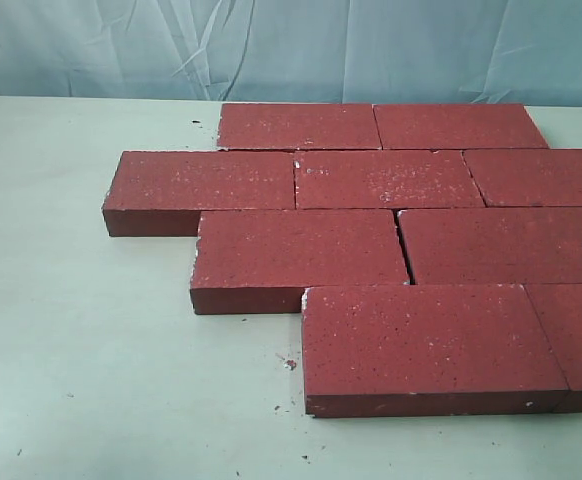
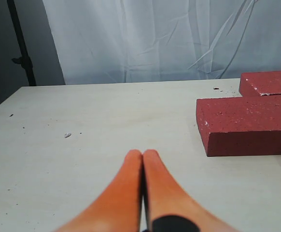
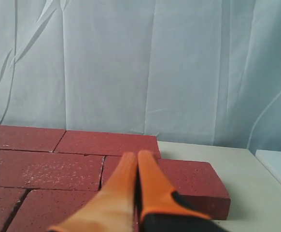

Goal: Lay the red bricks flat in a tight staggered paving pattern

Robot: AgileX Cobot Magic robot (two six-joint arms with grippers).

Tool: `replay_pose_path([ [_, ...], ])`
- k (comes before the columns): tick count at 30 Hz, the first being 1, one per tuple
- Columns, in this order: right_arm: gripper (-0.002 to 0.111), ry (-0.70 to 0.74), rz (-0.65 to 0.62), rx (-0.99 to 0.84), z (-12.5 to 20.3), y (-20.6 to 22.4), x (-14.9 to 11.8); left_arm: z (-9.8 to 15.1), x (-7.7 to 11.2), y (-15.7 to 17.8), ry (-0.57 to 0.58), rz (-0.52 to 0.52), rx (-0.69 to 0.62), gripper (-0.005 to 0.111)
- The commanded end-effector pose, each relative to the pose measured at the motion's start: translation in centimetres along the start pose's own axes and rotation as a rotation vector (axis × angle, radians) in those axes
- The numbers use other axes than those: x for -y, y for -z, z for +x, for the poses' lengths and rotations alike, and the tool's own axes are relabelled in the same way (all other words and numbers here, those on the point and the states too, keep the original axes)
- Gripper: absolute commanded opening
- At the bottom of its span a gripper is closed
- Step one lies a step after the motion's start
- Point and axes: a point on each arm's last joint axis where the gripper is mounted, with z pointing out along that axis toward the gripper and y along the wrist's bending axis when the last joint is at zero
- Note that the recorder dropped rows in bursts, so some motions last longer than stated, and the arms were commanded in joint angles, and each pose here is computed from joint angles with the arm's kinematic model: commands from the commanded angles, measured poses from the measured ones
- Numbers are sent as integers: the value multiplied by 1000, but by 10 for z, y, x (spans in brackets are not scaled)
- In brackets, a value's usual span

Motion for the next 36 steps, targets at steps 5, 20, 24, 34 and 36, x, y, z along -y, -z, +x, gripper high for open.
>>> replay_pose_path([
  [5, -1, -61, 0, -39, 22, -2, -2, 2, 0, 0, 7, 1, -2, 0],
  [20, -1, -45, 0, -215, 38, 1, -2, 1, 0, 0, 0, -1, 0, 0],
  [24, -1, -44, 0, -225, 39, 1, -2, 1, 0, 0, 0, -1, 0, 0],
  [34, -1, -44, 0, -225, 39, 1, -2, 1, 0, 0, 0, -1, 0, 0],
  [36, -1, -44, 0, -225, 39, 1, -2, 1, 0, 0, 0, -1, 0, 0],
])
